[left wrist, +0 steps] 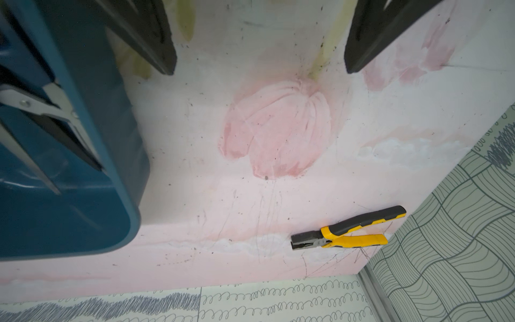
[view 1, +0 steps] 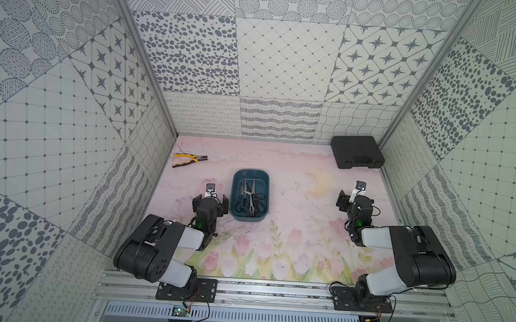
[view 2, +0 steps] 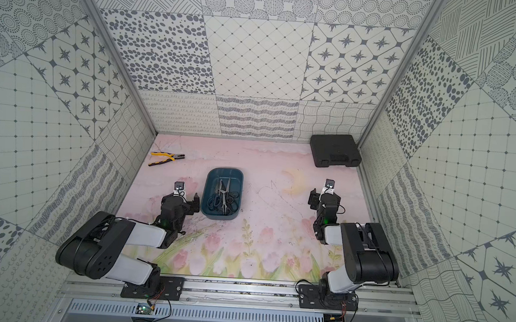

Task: Put the scissors into the storage box
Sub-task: Reset both arms

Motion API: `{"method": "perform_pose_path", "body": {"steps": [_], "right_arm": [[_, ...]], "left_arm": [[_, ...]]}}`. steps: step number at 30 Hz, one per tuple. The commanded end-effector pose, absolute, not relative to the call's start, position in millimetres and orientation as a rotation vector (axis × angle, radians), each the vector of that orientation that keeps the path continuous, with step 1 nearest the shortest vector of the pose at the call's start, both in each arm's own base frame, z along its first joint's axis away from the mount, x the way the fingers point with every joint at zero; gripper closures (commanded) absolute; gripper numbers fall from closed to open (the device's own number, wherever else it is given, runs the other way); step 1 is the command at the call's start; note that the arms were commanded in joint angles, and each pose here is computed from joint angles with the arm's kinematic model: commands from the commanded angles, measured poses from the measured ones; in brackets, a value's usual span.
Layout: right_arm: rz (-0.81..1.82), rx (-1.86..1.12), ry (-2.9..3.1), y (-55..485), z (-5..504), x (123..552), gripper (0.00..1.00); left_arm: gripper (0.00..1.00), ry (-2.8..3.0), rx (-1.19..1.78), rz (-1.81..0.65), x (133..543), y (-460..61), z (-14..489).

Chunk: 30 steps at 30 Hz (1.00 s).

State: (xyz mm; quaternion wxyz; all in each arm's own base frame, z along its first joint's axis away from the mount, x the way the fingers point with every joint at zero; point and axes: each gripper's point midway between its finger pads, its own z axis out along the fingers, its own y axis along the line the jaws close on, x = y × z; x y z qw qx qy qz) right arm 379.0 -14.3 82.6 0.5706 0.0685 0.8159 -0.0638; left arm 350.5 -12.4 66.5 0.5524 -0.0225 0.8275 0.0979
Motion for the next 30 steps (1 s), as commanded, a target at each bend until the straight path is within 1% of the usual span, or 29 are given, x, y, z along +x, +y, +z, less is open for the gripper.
{"method": "perform_pose_path", "body": {"steps": [1, 4, 5, 6, 8, 9, 11, 13, 14, 30], "right_arm": [[-0.076, 0.105, 1.760, -3, 115, 383, 0.18], [-0.035, 0.023, 1.782, 10, 113, 388, 0.18], [-0.019, -0.009, 1.798, 15, 111, 392, 0.15], [0.004, -0.051, 1.815, 22, 111, 396, 0.10], [0.037, -0.110, 1.847, 31, 107, 400, 0.05], [0.046, -0.098, 1.849, 29, 108, 401, 0.04], [0.071, -0.071, 1.869, 24, 106, 404, 0.03], [0.058, -0.010, 1.883, 13, 105, 407, 0.04], [0.054, -0.009, 1.884, 13, 105, 407, 0.03], [0.054, -0.014, 1.882, 14, 106, 407, 0.04]], "left_arm": [[0.01, 1.756, -0.008, 0.147, 363, -23, 105], [0.01, 1.775, 0.071, 0.086, 369, -33, 95], [0.01, 1.802, 0.062, 0.080, 370, -33, 93], [0.01, 1.810, 0.054, 0.073, 371, -31, 92], [0.01, 1.819, 0.058, 0.057, 375, -30, 91], [0.01, 1.836, 0.043, 0.050, 379, -28, 91], [0.01, 1.921, 0.019, 0.028, 390, -23, 84], [0.01, 2.001, -0.025, -0.086, 398, -14, 76], [0.01, 1.987, -0.030, -0.100, 397, -13, 79], [0.01, 1.993, -0.018, -0.079, 398, -15, 77]]}}
